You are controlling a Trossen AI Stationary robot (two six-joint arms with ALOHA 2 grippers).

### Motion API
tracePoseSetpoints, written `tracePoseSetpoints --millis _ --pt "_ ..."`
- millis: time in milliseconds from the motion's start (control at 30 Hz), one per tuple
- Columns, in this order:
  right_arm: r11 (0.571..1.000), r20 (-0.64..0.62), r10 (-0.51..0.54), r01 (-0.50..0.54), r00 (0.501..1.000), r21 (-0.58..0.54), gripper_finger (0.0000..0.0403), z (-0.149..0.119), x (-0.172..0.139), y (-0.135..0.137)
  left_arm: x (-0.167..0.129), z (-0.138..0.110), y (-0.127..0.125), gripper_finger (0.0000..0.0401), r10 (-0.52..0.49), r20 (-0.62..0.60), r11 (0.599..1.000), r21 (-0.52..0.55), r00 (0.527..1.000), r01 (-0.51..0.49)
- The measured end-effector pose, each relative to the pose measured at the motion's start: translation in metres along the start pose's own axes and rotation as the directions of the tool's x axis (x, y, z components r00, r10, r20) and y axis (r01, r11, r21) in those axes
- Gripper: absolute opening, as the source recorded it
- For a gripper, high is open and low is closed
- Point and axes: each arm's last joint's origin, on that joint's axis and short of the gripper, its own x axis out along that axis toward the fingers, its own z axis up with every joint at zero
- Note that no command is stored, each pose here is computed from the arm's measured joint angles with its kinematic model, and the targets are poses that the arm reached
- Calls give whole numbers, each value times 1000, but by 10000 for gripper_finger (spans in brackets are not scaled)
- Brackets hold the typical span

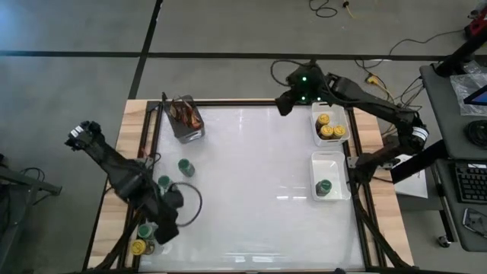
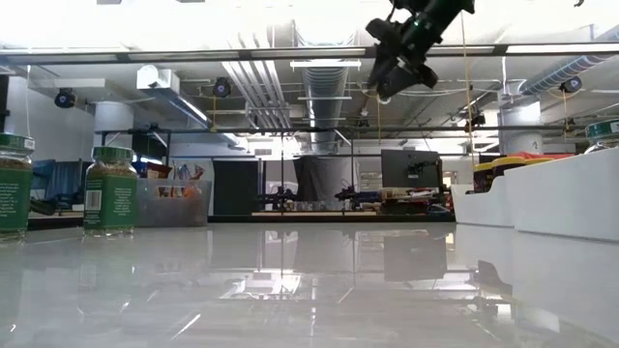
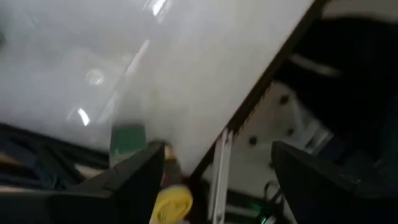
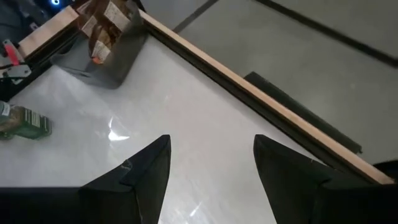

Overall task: Sort spices by type
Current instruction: Put the yellow seasoning bottle into the top white bin

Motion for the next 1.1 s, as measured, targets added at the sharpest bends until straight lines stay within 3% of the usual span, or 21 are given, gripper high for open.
tracePoseSetpoints --millis 167,333,567,833,1100 --pt "999 -5 15 -15 1000 -44 221 -6 -1 21 21 -26 -9 279 73 -112 990 127 991 -59" --pt "997 -23 46 -48 999 -53 221 -11 -2 35 37 -49 -9 279 196 -236 976 141 952 -166" --pt "996 -30 67 -68 997 -57 219 -15 -2 43 64 -63 -12 279 333 -278 937 208 901 -282" --pt "997 -30 66 -67 997 -28 226 -15 -2 43 87 -63 -17 294 395 -327 918 150 858 -366" --pt "998 -30 67 -67 997 -14 225 -15 -2 43 92 -64 -22 300 385 -325 921 77 863 -382"
